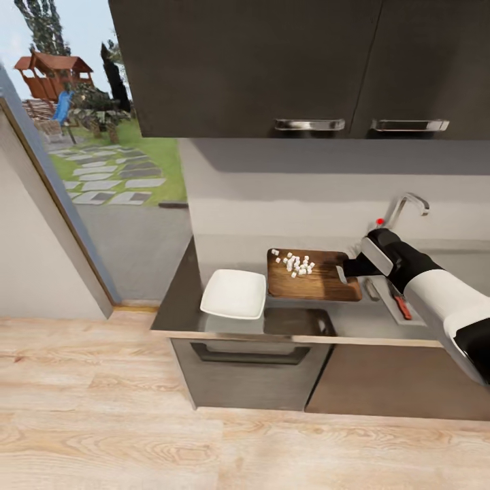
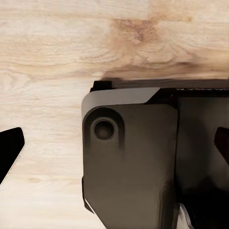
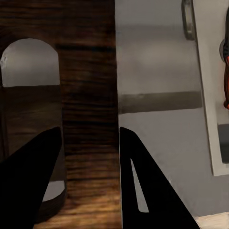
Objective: In the kitchen, take the Vidalia onion out of the sink, dice it on the chopping board with the paring knife, put the diced onion into the bowl on the countertop, then place both the paring knife and the chopping board into the sink.
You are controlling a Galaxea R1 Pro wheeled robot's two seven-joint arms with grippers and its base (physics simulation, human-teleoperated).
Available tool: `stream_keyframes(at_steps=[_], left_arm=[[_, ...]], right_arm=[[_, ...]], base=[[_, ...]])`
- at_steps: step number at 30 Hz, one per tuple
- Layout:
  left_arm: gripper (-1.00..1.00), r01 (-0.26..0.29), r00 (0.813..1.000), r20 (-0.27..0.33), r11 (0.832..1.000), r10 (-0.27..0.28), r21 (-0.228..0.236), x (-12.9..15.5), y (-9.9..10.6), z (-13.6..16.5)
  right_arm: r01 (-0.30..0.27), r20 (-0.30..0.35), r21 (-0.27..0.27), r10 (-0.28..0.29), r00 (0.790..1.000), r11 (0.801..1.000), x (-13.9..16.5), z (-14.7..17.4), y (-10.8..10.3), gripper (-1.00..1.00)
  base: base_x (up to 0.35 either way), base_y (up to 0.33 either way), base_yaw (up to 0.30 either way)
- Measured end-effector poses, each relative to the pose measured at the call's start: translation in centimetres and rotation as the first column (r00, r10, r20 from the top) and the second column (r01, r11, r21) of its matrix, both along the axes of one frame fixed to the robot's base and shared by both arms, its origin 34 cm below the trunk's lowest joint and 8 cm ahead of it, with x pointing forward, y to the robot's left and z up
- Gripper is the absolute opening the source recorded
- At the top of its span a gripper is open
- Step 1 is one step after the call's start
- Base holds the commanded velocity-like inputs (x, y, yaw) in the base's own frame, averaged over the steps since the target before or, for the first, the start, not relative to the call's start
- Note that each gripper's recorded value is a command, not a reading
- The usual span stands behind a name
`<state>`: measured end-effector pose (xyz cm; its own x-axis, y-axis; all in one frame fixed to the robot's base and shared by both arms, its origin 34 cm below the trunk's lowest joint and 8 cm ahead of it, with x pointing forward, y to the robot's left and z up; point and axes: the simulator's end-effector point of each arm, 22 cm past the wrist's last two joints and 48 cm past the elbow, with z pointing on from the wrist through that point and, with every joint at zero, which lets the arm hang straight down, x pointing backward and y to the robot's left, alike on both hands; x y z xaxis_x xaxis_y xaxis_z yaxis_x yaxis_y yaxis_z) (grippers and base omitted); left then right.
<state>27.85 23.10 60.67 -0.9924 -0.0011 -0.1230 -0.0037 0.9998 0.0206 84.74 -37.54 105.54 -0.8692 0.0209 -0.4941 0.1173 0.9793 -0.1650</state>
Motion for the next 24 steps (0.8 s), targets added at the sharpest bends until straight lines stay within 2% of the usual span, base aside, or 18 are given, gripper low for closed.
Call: stream_keyframes(at_steps=[16, 24], left_arm=[[1.0, 0.0, 1.0, 0.025, 1.0, 0.0, 0.0, 1.0, 0.0, 0.4], [1.0, 0.0, 0.999, 0.037, 1.0, 0.0, -0.001, 1.5, 0.0, 0.7]], right_arm=[[-0.002, 0.025, -0.001, 0.002, 1.0, 1.0, -0.1, 1.9, 0.1, -1.0], [-0.003, 0.041, 0.001, 0.003, 0.999, 1.0, -0.2, 2.9, 0.2, -1.0]], base=[[-0.002, 0.264, 0.0], [0.0, 0.079, 0.0]])
